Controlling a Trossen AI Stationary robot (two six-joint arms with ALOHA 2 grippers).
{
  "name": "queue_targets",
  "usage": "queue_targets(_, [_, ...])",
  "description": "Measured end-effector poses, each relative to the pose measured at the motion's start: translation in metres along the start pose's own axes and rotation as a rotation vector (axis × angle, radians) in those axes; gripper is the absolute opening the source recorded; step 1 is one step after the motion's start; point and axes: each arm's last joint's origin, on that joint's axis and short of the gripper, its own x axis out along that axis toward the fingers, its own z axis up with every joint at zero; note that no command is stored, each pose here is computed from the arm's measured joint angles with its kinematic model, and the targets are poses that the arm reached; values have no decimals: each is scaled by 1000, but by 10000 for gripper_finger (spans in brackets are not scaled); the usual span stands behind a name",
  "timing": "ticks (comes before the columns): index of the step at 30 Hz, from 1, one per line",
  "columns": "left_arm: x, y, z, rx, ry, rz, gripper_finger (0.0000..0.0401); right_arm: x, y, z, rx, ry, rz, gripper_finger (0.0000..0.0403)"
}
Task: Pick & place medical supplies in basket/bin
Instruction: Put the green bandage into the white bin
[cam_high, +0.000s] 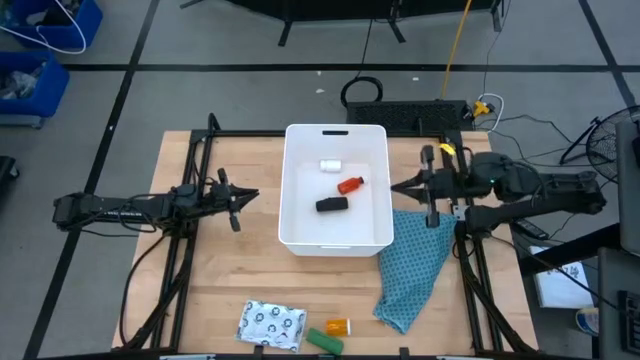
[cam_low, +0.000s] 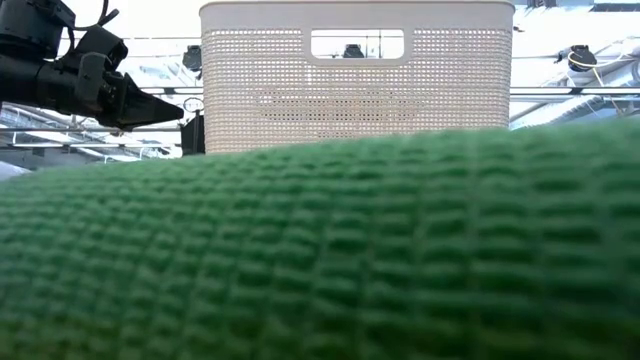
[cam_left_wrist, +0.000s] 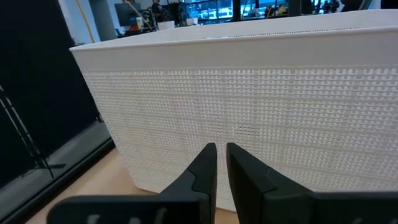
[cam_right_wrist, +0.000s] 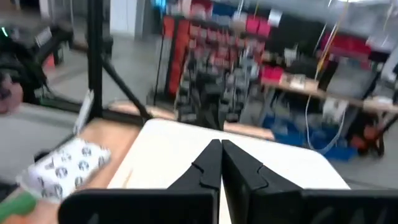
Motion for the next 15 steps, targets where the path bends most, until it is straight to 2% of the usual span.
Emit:
queue_targets(7, [0, 0, 0, -4, 0, 0, 42, -23, 13, -59, 58, -190, 18, 1])
queue_targets(11, [0, 0, 0, -3, 0, 0, 42, -23, 16, -89, 89, -209, 2, 0])
queue_targets(15, [0, 0, 0, 1, 0, 0, 42, -24, 18, -110, 97, -184, 39, 0])
